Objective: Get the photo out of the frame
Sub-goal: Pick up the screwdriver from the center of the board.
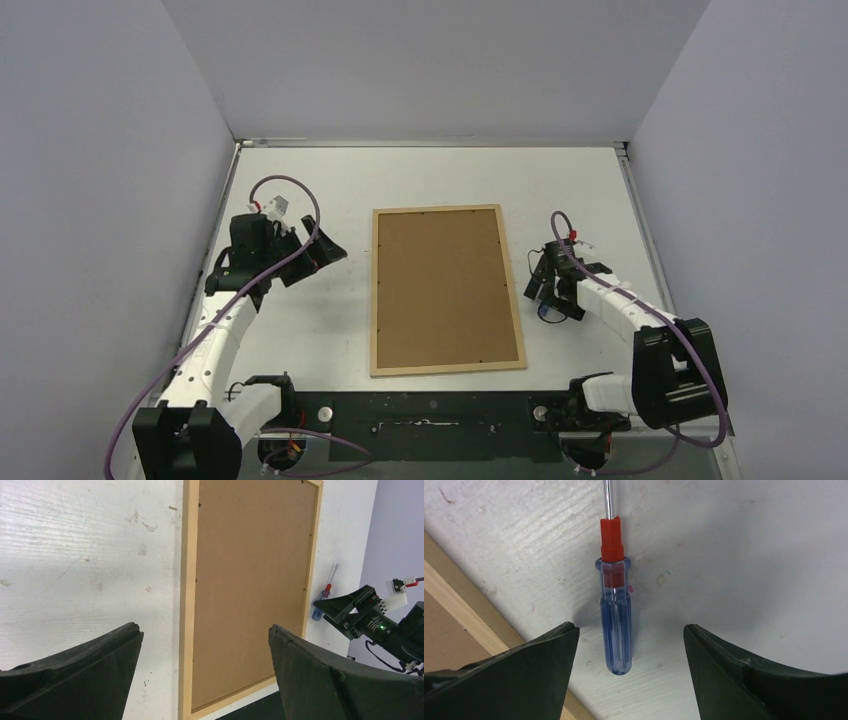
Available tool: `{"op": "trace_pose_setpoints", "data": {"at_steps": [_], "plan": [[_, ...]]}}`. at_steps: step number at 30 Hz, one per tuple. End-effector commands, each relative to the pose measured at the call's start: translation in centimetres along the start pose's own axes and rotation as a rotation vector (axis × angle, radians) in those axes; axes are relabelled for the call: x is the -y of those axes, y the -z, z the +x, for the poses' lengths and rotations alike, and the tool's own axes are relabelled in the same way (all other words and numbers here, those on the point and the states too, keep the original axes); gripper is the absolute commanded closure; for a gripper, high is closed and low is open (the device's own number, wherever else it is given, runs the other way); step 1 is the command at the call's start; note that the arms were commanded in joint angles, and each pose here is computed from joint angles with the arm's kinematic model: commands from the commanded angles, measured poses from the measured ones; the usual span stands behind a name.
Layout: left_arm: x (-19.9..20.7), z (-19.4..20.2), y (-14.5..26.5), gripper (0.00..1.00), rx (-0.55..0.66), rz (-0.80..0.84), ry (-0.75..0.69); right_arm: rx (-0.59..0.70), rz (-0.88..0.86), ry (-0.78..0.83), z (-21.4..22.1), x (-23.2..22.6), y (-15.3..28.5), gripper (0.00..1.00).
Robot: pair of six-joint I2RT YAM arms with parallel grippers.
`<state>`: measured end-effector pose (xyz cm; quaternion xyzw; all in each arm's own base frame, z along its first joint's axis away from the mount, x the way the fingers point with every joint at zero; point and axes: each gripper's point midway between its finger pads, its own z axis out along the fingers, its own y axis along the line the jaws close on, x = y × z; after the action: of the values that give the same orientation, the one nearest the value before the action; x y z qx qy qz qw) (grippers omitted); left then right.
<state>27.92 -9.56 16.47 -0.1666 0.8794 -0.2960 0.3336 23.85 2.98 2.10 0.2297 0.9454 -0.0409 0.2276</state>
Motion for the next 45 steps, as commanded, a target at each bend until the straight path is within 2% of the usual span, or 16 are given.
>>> {"op": "trace_pose_setpoints", "data": {"at_steps": [1, 7, 10, 18, 27, 30, 34, 36, 40, 45], "plan": [[0.2, -0.1, 0.7, 0.03, -0.014, 0.008, -0.056, -0.020, -0.048, 0.031, 0.2, -0.9, -0.9, 0.23], [-2.8, -1.4, 1.5, 0.03, 0.010, -0.092, 0.024, -0.038, -0.019, 0.048, 0.6, -0.5, -1.4, 0.29], [-3.8, -1.6, 1.6, 0.03, -0.008, -0.088, 0.075, -0.050, 0.003, 0.056, 0.9, -0.1, -1.8, 0.32], [-3.3, -1.7, 1.8, 0.03, -0.004, -0.041, 0.039, -0.062, 0.028, 0.063, 1.0, 0.1, -2.1, 0.40], [-3.2, -1.8, 1.7, 0.03, 0.011, -0.032, 0.042, -0.069, 0.037, 0.065, 1.2, 0.2, -2.3, 0.61], [-3.3, -1.7, 1.5, 0.03, 0.005, -0.034, 0.050, -0.066, 0.032, 0.063, 1.2, 0.1, -2.3, 0.71], [-3.1, -1.7, 1.5, 0.04, 0.004, -0.020, 0.050, -0.047, 0.013, 0.063, 0.8, -0.2, -1.9, 0.90], [-3.0, -1.7, 1.5, 0.04, 0.003, -0.013, 0.050, -0.022, -0.007, 0.063, 0.0, -0.6, -1.4, 1.00], [-2.0, -1.6, 1.4, 0.04, -0.001, 0.051, 0.038, 0.059, -0.098, 0.055, -2.6, -2.2, 1.4, 1.00], [0.1, -1.6, 1.5, 0.09, 0.008, 0.188, 0.006, 0.158, -0.395, 0.039, -4.6, -6.3, 6.8, 1.00]]}}
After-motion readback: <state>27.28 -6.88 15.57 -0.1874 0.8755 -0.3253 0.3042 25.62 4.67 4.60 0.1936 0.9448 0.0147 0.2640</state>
